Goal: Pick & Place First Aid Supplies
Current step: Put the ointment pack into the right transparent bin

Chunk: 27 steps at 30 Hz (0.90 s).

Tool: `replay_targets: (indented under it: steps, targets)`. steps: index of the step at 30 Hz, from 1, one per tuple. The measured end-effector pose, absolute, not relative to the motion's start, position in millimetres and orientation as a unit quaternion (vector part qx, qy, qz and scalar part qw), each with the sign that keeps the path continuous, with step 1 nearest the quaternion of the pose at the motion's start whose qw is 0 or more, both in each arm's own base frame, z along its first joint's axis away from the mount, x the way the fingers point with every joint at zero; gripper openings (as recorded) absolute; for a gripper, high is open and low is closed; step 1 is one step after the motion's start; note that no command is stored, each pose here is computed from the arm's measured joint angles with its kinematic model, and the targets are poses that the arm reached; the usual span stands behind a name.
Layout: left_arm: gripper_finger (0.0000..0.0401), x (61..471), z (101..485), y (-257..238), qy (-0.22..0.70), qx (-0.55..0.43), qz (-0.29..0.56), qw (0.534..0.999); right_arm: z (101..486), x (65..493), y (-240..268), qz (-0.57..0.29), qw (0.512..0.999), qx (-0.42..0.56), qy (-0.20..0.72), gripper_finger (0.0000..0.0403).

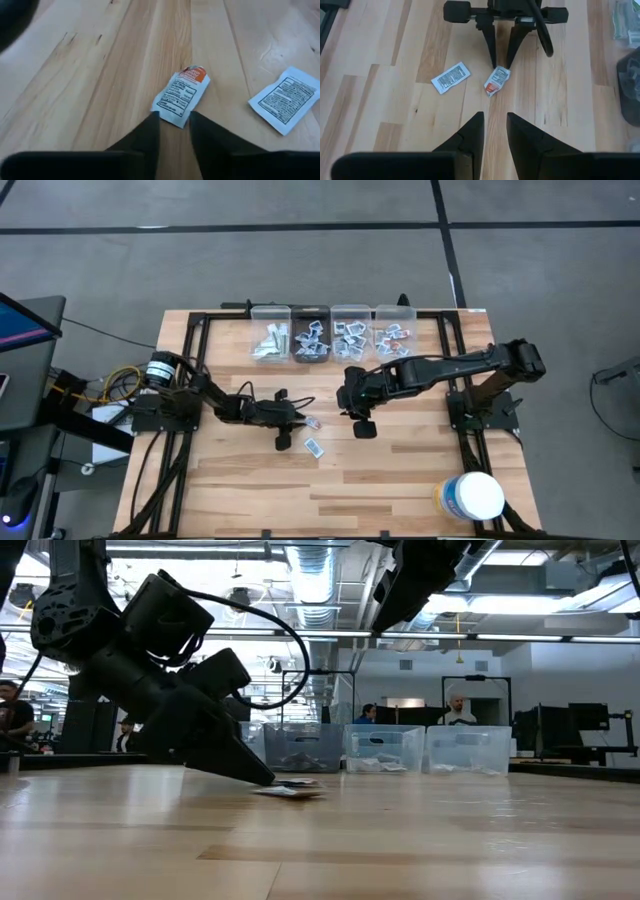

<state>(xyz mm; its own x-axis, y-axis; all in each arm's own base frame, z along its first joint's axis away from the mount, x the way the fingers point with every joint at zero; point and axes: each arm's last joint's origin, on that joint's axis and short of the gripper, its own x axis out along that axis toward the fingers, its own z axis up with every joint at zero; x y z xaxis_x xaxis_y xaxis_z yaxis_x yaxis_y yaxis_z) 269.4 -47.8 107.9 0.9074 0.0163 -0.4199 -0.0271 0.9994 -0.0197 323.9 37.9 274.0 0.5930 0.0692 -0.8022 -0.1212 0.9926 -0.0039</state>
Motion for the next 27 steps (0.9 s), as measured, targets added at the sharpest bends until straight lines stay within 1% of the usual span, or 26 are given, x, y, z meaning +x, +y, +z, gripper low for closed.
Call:
replay_targets:
  steps: [2, 5, 6, 11, 17, 19, 23, 27]
  targets:
    - [0.0079, 270, 110, -48, 0.207, -0.014, 0.010, 0.978, 274, 324, 38, 0.053, 0.892, -0.029, 0.448, 0.0077]
    - [0.0020, 270, 112, -49, 0.203, -0.024, -0.001, 0.979, 274, 324, 38, 0.053, 0.892, -0.029, 0.448, 0.0077]
    - [0.0011, 270, 113, -49, 0.202, -0.032, -0.002, 0.979, 274, 324, 38, 0.053, 0.892, -0.029, 0.447, 0.0077]
    - [0.0004, 271, 118, -50, 0.177, -0.051, -0.013, 0.983, 274, 324, 38, 0.054, 0.893, -0.029, 0.445, 0.0077]
    - [0.0014, 275, 130, -50, 0.110, -0.061, -0.012, 0.992, 275, 325, 38, 0.054, 0.894, -0.028, 0.443, 0.0077]
    - [0.0024, 275, 132, -50, 0.101, -0.044, -0.014, 0.994, 275, 325, 38, 0.053, 0.894, -0.027, 0.443, 0.0077]
    - [0.0058, 275, 132, -49, 0.101, -0.004, -0.016, 0.995, 275, 325, 38, 0.053, 0.894, -0.027, 0.444, 0.0077]
    - [0.0097, 277, 126, -42, 0.112, 0.003, -0.004, 0.994, 275, 324, 38, 0.054, 0.894, -0.029, 0.444, 0.0077]
